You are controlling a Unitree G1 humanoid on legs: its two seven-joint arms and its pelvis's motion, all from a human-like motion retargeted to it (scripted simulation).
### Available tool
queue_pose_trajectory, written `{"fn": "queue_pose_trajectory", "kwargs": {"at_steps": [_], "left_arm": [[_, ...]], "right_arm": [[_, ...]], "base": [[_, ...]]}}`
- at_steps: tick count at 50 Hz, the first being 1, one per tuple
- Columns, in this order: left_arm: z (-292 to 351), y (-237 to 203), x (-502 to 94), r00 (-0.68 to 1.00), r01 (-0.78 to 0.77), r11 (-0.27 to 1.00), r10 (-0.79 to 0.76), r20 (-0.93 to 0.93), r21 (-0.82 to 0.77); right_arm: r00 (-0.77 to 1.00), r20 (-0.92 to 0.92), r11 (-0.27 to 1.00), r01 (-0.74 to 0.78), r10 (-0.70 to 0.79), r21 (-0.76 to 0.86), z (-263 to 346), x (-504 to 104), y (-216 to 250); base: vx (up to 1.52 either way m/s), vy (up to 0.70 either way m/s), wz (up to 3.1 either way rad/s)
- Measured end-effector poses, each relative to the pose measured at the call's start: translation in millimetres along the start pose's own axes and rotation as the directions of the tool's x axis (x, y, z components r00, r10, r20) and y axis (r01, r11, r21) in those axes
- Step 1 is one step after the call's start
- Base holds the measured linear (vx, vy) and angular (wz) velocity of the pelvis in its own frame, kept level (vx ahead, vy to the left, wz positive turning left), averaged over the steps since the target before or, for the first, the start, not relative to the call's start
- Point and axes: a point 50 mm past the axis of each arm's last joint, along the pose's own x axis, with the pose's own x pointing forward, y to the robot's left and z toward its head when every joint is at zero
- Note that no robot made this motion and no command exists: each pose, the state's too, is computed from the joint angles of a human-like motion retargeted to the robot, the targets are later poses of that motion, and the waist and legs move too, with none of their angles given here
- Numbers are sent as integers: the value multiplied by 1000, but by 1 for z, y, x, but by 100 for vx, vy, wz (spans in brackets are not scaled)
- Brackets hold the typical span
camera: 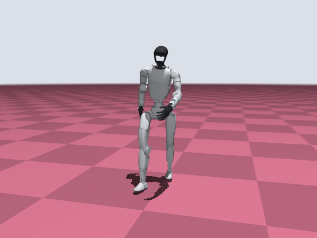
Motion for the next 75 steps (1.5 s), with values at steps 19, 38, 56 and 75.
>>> {"fn": "queue_pose_trajectory", "kwargs": {"at_steps": [19,38,56,75], "left_arm": [[-271,-35,-363,-13,6,995,-102,-995,-102],[-267,-22,-311,181,-99,993,-45,-982,-63],[-9,24,1,986,-162,982,157,-53,-102],[-271,-43,-398,-97,-108,991,-88,-991,-78]], "right_arm": [[617,555,791,597,-558,132,242,-102,-142],[860,364,928,370,-357,35,131,-29,-85],[949,-225,961,250,-219,118,-42,-14,-51],[541,630,790,580,-558,202,264,-117,-137]], "base": [[82,-20,-58],[94,16,-39],[88,0,86],[97,-17,-81]]}}
